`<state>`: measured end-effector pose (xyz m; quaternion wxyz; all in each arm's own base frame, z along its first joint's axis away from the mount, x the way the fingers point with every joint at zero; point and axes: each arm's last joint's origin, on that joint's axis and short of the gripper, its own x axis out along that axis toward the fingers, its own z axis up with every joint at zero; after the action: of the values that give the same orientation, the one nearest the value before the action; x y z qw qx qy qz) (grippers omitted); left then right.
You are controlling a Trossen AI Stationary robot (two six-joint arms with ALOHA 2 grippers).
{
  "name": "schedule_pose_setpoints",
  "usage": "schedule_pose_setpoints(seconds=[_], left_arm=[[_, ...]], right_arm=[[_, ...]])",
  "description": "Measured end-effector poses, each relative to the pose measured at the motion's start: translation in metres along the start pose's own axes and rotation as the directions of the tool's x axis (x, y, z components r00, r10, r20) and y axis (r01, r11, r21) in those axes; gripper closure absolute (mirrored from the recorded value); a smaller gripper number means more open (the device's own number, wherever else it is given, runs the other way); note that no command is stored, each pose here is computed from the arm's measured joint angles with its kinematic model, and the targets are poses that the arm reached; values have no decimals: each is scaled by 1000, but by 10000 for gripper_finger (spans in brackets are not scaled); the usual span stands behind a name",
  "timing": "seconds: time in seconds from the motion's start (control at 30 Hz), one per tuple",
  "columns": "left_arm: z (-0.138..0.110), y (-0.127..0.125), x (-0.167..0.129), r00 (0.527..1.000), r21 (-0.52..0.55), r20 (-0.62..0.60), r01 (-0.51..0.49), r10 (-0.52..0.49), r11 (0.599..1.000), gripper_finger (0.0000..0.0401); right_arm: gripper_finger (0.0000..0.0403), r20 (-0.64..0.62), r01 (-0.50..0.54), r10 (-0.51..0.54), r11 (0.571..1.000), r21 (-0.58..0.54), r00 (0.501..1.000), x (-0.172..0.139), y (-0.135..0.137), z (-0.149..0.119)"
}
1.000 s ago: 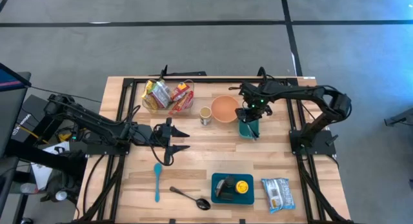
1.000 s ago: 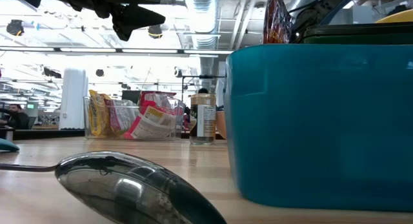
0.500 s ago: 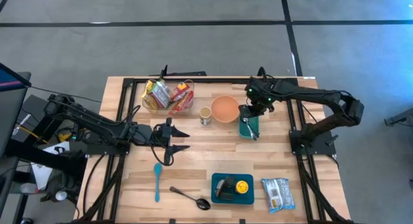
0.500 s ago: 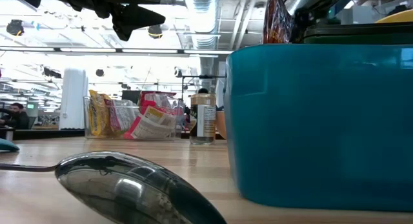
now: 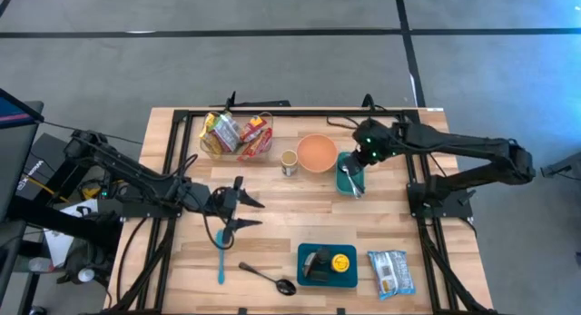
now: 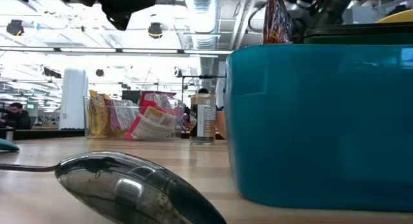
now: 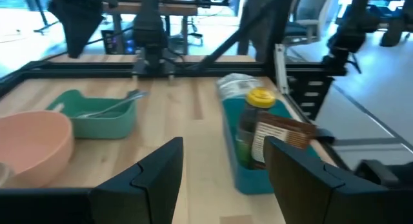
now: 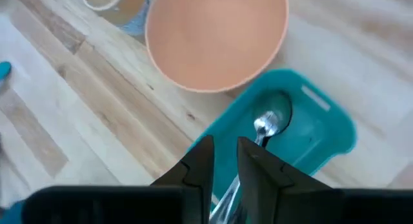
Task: Pick & Place Food Item
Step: Put the black spoon into the green bin
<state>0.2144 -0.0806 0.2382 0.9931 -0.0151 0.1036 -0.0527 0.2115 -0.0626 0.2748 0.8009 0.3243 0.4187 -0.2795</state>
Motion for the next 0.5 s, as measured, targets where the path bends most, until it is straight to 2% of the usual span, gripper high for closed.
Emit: schedule_pose_setpoints(seconds=[0.17, 0.5], left_arm=[[-2, -8, 0, 999, 6, 1, 37, -37, 999, 191], [-3, -22, 14, 993, -11, 88, 84, -83, 996, 191]], right_arm=[[340, 117, 40, -29, 995, -91, 993, -12, 17, -13], [340, 272, 15, 49, 973, -230, 961, -22, 58, -41]])
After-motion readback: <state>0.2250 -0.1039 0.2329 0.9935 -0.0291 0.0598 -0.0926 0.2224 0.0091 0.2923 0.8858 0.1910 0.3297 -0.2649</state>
